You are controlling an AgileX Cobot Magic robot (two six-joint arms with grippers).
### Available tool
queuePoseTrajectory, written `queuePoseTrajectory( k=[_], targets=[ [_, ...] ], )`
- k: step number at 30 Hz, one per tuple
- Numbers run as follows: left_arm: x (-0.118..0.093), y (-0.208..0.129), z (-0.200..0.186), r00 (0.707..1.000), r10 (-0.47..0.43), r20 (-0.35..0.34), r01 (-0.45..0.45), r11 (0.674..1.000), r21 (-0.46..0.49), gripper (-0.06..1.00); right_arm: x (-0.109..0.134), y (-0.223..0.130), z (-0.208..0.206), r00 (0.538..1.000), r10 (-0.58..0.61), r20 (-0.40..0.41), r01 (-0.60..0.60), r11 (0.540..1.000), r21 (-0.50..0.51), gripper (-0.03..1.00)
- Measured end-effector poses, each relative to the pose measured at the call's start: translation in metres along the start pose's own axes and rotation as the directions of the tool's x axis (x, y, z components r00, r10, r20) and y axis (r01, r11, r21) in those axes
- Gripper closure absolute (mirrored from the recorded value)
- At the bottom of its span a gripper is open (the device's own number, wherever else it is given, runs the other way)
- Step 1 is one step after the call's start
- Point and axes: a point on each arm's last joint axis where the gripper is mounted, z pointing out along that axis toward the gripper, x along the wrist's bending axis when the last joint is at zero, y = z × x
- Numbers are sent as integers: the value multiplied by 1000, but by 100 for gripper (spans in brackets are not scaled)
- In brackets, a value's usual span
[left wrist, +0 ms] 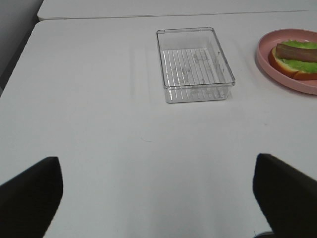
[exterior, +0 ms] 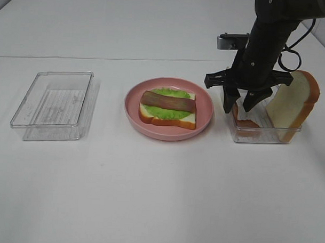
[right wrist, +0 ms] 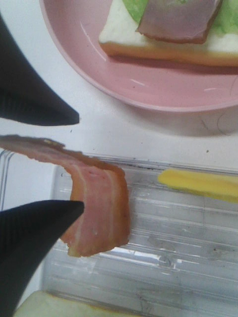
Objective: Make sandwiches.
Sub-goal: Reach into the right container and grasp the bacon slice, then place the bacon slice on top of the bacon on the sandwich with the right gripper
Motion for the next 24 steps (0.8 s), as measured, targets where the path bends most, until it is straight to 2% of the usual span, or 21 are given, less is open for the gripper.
queuePoseTrajectory(
  k=[4, 5, 6, 7, 8, 9, 10, 11, 12, 20, 24],
  targets=[
    [0, 0, 0, 1000, 0, 0, 0, 1000, 0, -3, 0, 0, 0, 1000, 3, -4, -3, 1000, 1, 56],
    [0, 0, 0, 1000, 0, 0, 0, 1000, 0, -3, 0, 0, 0, 1000, 3, -4, -3, 1000, 1, 60],
    [0, 0, 0, 1000, 0, 0, 0, 1000, 0, -3, 0, 0, 0, 1000, 3, -4, -3, 1000, 1, 60],
    [0, 0, 0, 1000, 0, 0, 0, 1000, 0, -3, 0, 0, 0, 1000, 3, -4, -3, 1000, 1, 71],
    [0, 0, 0, 1000, 0, 0, 0, 1000, 0, -3, 0, 0, 0, 1000, 3, -4, -3, 1000, 2, 76],
    [0, 0, 0, 1000, 0, 0, 0, 1000, 0, -3, 0, 0, 0, 1000, 3, -4, -3, 1000, 2, 76],
    [0, 0, 0, 1000, 0, 0, 0, 1000, 0, -3, 0, 0, 0, 1000, 3, -5, -3, 1000, 3, 89],
    [0, 0, 0, 1000, 0, 0, 0, 1000, 0, -3, 0, 0, 0, 1000, 3, -5, -3, 1000, 3, 89],
    [0, 0, 0, 1000, 0, 0, 0, 1000, 0, -3, 1, 0, 0, 1000, 5, -8, -5, 1000, 4, 97],
    [0, 0, 0, 1000, 0, 0, 0, 1000, 0, -3, 2, -2, -9, 999, 31, -22, -31, 1000, 1, 97],
    [0, 0, 0, 1000, 0, 0, 0, 1000, 0, -3, 3, -9, -46, 997, 68, -46, -70, 997, -43, 97]
  ],
)
